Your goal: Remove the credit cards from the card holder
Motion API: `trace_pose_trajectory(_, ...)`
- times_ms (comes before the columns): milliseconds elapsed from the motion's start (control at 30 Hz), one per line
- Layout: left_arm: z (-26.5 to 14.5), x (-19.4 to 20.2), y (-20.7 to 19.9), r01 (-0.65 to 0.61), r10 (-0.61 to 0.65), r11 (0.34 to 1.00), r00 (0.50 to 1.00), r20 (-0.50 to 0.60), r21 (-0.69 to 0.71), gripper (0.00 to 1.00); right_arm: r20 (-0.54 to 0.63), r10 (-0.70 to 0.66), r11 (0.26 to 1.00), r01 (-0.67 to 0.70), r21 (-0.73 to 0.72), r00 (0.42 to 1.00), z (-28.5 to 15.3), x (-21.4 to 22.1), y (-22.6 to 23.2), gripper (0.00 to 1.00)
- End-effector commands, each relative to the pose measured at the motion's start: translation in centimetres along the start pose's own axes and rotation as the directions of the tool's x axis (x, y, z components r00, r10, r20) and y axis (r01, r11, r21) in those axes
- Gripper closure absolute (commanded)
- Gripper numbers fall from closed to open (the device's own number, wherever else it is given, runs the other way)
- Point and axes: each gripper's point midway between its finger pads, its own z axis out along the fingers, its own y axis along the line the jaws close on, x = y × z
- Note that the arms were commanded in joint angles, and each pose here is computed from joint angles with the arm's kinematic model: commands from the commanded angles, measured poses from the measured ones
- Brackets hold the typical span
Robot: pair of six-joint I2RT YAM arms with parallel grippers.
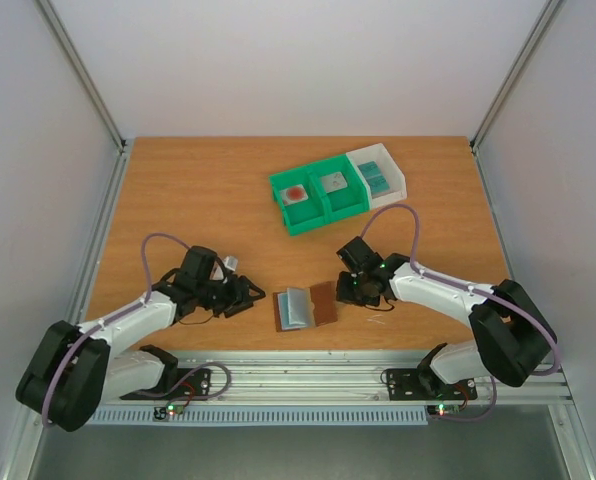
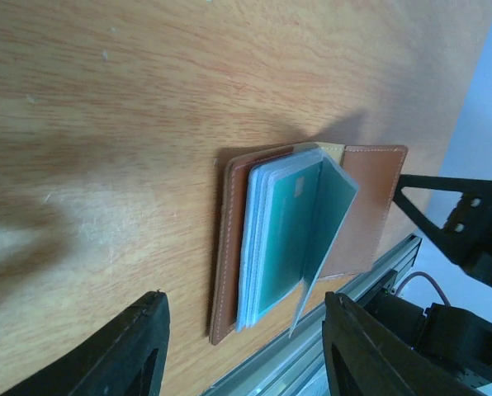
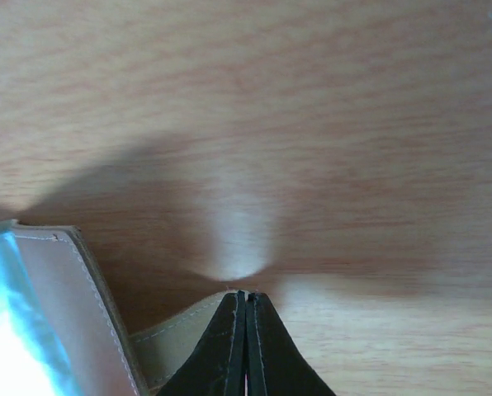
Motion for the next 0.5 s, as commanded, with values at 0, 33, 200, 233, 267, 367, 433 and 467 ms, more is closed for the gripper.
trace_pose_trajectory(0,0.4,-0.5,-0.7,-0.022,0.021,0.998,1.0,0.022,0.056,0.48,0.002,0.012,1.0,-0.012,0.025,1.0,0.8,0.1,-1.1,0.99)
trace_pose_trajectory(33,0.6,-0.4,-0.7,-0.019,0.019,0.998,1.0,0.011,0.058,0.48,-0.007,0.01,1.0,-0.01,0.024,1.0,0.9,0.3,-1.2,0.99)
trace_pose_trajectory(200,1.3,-0.6,-0.7,-0.022,0.022,0.997,1.0,-0.002,0.079,0.48,-0.04,-0.022,1.0,0.022,0.0,0.999,-0.1,0.4,-0.4,0.9)
trace_pose_trajectory(233,1.5,-0.6,-0.7,-0.018,0.018,0.996,1.0,-0.003,0.093,0.48,-0.046,-0.03,0.999,0.029,-0.011,0.999,-0.5,0.4,-0.1,0.85)
trace_pose_trajectory(267,1.5,-0.5,-0.9,-0.009,0.01,0.994,1.0,-0.006,0.108,0.48,-0.047,-0.036,0.999,0.035,-0.02,0.998,-1.2,0.4,0.2,0.83)
trace_pose_trajectory(367,1.9,-0.6,-0.9,0.004,-0.002,0.993,1.0,-0.013,0.12,0.49,-0.037,-0.054,0.997,0.052,-0.062,0.998,-3.3,0.2,1.3,0.76)
trace_pose_trajectory(433,1.9,-0.6,-0.9,-0.003,0.005,0.993,1.0,-0.015,0.122,0.49,-0.028,-0.069,0.992,0.066,-0.103,0.997,-5.0,0.0,2.3,0.72)
trace_pose_trajectory(467,1.9,-0.6,-1.0,-0.004,0.006,0.993,1.0,-0.016,0.122,0.5,-0.023,-0.078,0.99,0.075,-0.12,0.997,-5.9,-0.1,2.9,0.71)
